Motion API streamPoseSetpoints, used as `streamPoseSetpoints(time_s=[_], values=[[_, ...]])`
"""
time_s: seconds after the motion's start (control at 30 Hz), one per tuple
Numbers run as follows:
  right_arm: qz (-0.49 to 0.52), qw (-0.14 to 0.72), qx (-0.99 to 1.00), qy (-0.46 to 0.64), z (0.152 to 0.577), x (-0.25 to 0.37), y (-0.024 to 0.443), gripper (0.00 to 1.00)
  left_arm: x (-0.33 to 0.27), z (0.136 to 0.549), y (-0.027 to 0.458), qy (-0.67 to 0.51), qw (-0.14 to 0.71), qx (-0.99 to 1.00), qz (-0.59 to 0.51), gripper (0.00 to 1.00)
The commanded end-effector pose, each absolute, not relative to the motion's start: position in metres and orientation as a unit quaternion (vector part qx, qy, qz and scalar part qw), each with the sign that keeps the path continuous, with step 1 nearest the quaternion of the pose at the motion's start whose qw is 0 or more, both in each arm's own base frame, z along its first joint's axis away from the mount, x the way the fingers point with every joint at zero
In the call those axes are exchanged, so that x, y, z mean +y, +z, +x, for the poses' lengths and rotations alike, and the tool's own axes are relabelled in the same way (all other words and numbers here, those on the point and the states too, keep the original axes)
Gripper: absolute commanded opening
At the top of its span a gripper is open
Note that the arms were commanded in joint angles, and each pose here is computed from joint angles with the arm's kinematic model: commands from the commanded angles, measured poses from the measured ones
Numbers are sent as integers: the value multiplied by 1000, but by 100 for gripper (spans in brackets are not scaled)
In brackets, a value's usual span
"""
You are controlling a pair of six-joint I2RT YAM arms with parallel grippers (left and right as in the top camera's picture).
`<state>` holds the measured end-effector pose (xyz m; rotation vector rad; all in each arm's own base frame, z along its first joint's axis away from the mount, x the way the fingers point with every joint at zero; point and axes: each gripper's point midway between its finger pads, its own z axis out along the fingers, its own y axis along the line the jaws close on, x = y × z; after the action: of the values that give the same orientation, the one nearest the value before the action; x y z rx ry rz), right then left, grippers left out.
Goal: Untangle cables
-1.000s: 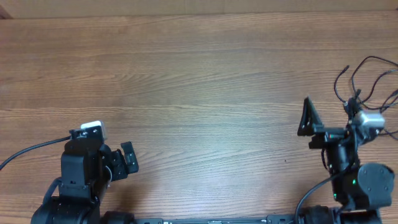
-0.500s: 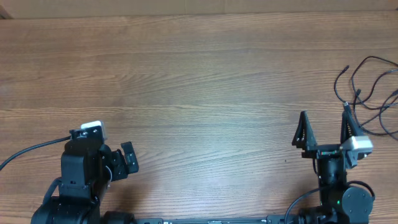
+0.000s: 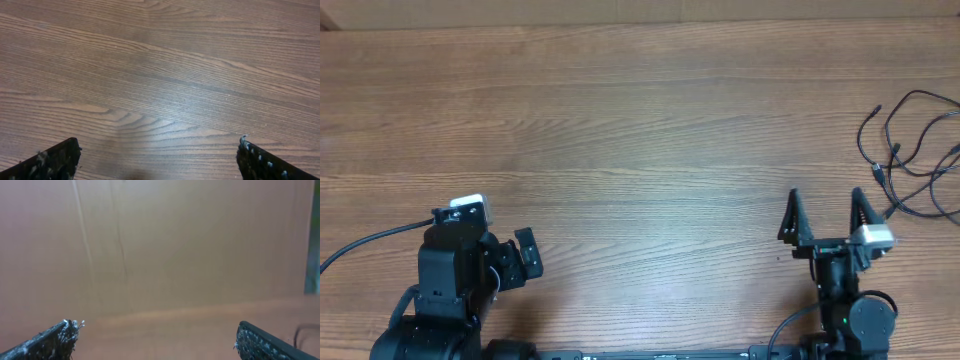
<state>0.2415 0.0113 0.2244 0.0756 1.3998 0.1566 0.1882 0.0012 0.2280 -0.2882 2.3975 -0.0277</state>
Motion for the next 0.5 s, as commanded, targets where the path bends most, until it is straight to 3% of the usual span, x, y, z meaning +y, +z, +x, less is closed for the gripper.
streamPoseSetpoints(time_s=[0.0,0.1,0.47], values=[[25,733,675,79,245,17,197,100,0,188,227,-15,355,928,-113,100],[15,692,716,90,245,24,169,100,0,188,227,-15,355,928,-113,99],[17,693,715,90,245,23,170,100,0,188,227,-15,355,928,-113,100]])
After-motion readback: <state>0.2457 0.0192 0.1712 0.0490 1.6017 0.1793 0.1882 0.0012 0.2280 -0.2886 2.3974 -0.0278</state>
